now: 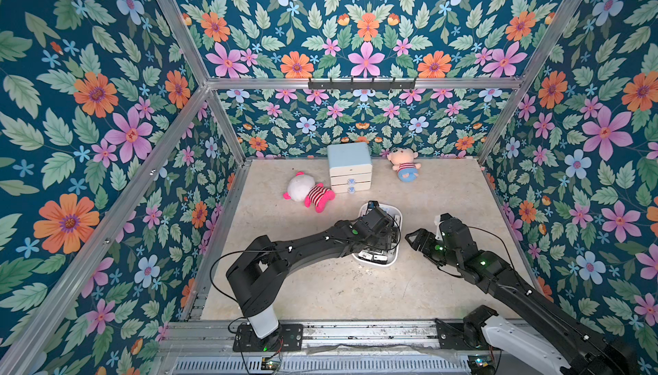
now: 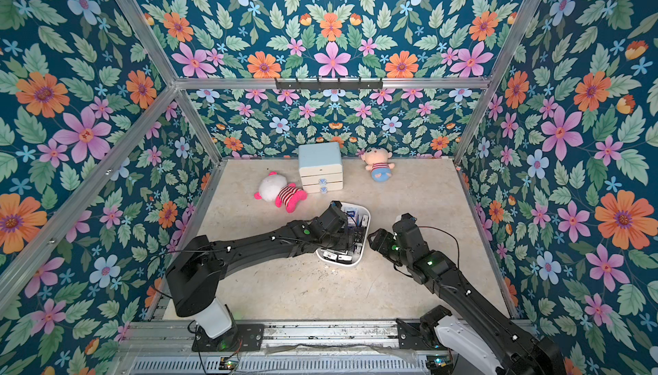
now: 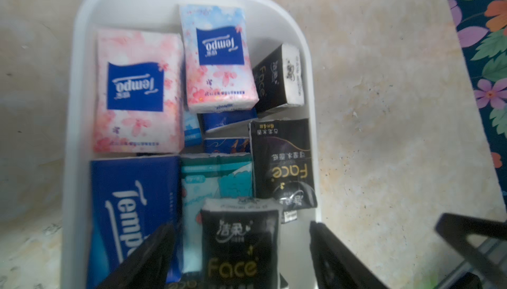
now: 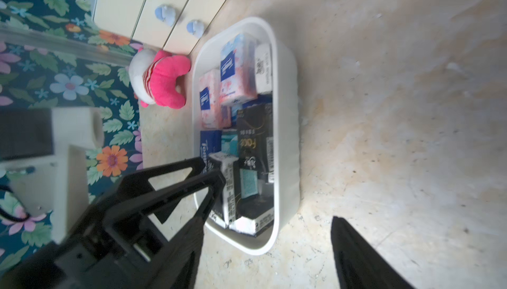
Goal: Put the pocket tissues into the storage box
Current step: Place the pocket tissues in the storage box.
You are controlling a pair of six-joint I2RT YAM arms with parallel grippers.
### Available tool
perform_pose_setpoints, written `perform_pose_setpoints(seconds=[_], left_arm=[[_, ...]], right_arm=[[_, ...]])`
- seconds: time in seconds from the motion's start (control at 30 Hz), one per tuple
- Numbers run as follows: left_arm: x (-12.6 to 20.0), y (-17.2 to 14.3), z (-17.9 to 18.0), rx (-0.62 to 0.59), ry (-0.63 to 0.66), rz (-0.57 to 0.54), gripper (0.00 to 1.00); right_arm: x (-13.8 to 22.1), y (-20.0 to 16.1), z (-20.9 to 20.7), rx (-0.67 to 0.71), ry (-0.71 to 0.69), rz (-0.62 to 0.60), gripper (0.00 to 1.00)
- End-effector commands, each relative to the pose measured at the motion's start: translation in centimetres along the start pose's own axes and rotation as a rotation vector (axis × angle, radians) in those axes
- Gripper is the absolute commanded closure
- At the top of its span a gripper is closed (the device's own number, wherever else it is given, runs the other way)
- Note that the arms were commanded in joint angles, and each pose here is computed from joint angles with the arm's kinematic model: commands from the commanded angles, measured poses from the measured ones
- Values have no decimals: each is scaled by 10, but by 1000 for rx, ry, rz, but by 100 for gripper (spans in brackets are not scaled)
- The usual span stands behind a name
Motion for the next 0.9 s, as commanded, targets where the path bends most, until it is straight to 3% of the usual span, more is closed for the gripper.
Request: perform_pose_setpoints(seconds=[0.0, 0.1, 0.13, 0.37, 0.63, 0.87], left_arm=[[22, 11, 16, 18, 70, -35, 12], [41, 22, 44, 84, 105, -57, 7], [46, 25, 58, 118, 114, -60, 1], [79, 28, 132, 265, 165, -119, 1], [95, 14, 167, 364, 182, -136, 1], [100, 2, 185, 426, 177, -129, 1]], right_arm=[[-6, -9, 24, 45, 77, 30, 24], [-16, -21, 47, 98, 106, 65, 24], [-20, -25, 54, 113, 114, 78, 24], [-52, -45, 94, 184, 168, 168, 23], [-85, -58, 78, 189, 76, 233, 22], [-89, -66, 60, 178, 17, 267, 22]])
Point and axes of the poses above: each gripper's point midway between its finger pads, its own x axis back along the fingers, its own z axis along the line the jaws close on, y = z × x, the point moved 6 cm from there along x, back along the fingers, and after that the axes turned 7 degrees about -x, right-handed, at the moved point
